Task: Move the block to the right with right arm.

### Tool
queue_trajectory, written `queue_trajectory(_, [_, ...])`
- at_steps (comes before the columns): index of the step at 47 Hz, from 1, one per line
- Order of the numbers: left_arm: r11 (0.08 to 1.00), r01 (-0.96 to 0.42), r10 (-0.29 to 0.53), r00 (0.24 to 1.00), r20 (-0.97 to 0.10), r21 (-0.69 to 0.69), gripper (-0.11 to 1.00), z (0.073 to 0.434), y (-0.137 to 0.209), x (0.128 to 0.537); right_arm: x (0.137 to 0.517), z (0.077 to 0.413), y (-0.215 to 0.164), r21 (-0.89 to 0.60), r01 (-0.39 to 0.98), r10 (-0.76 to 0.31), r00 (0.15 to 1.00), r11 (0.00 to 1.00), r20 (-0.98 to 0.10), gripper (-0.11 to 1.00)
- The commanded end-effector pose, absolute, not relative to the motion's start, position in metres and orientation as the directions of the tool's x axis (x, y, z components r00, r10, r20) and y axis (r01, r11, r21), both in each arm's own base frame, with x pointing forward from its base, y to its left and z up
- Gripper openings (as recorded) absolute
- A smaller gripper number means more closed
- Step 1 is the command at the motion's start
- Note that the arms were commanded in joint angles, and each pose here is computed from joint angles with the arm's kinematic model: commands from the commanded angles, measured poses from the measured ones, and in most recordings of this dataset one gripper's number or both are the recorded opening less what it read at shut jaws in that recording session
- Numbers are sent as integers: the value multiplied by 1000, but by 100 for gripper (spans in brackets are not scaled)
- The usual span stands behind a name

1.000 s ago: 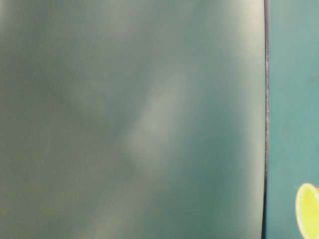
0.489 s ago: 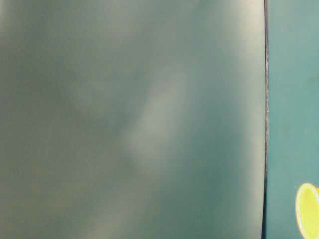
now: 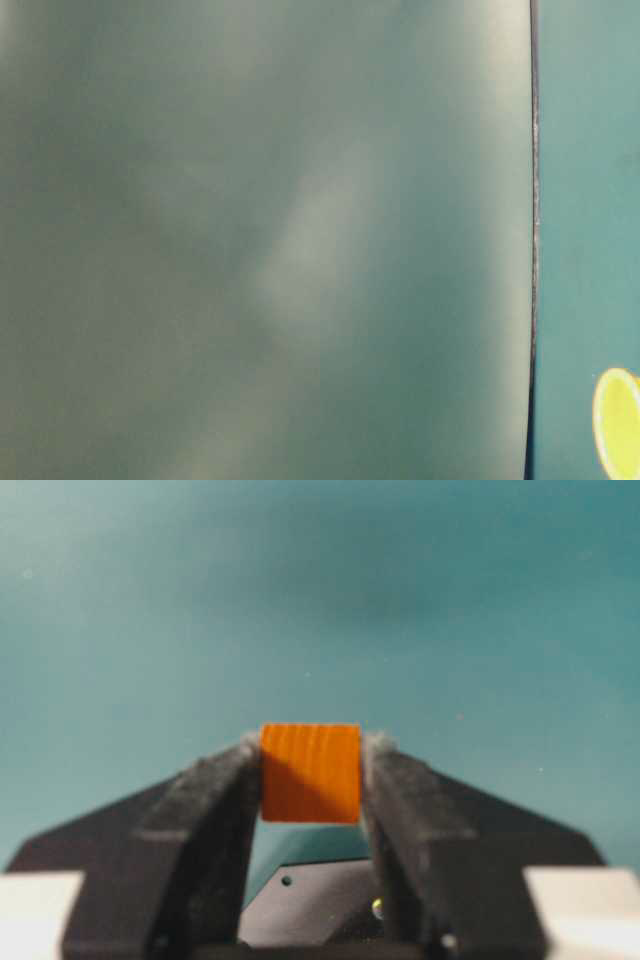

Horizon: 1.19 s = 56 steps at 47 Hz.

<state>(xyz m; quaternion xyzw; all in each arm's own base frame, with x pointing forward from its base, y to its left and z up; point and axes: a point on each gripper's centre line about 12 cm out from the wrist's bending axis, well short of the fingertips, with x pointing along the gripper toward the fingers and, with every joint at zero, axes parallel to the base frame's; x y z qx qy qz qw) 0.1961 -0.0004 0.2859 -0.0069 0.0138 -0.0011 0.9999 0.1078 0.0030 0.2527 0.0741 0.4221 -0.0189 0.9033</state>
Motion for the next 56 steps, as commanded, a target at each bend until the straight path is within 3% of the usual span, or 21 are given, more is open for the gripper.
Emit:
queue_trajectory(1, [1000, 3, -3, 1000, -5, -11, 0, 296, 0, 199, 110, 257, 2, 112, 98, 20, 656, 989, -755, 40])
queue_trajectory(56, [1000, 4, -4, 1000, -8, -12, 0, 295, -1, 199, 111, 259, 0, 96, 98, 5, 675, 991, -738, 40])
